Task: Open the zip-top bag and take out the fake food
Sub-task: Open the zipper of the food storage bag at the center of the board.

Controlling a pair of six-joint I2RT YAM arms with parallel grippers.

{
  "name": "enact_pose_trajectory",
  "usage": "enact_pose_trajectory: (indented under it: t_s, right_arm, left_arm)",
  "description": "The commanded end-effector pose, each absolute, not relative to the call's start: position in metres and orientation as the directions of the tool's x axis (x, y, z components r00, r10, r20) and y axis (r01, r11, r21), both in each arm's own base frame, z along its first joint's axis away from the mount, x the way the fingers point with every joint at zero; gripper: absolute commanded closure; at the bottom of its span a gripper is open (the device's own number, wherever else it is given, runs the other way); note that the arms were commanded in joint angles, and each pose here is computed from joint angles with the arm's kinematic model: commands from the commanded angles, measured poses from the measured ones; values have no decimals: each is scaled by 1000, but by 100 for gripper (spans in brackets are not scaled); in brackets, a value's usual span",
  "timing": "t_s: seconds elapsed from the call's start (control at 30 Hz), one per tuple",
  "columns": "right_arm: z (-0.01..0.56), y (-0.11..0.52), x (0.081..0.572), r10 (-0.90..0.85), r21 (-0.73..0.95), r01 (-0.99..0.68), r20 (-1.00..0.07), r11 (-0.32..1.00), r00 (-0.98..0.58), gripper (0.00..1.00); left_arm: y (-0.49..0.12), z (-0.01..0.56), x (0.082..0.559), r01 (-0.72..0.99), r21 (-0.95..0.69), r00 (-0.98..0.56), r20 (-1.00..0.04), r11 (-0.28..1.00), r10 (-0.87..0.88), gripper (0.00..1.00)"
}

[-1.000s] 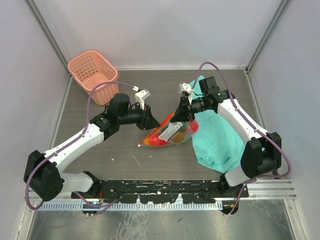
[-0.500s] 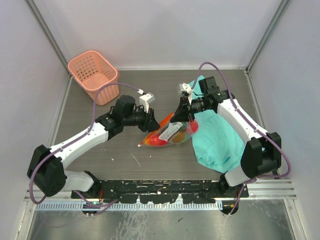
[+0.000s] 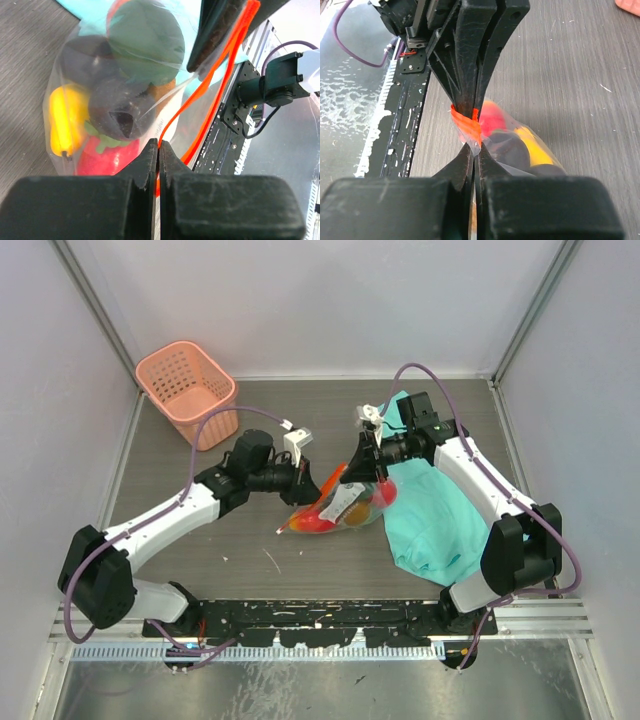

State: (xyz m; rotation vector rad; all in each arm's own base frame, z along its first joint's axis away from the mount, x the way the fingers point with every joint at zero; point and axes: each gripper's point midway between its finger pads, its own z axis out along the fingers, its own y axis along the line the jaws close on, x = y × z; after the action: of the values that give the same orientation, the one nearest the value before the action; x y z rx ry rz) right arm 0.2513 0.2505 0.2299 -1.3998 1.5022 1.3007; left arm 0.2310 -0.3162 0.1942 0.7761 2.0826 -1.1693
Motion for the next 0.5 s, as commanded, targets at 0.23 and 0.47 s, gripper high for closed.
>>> enact_pose_trajectory:
  t_s: [0.23,0.47]
  right_arm:
    - [261,217,313,-277,169,-957,-932,235,-232,24]
    - [279,160,335,-216,134,-900,-946,415,-240,20]
  left_arm:
    - [-312,258,275,733,-536,-600,-800,419,24,100]
    - [-320,281,303,653,-647,-666,-738,395,-107,100]
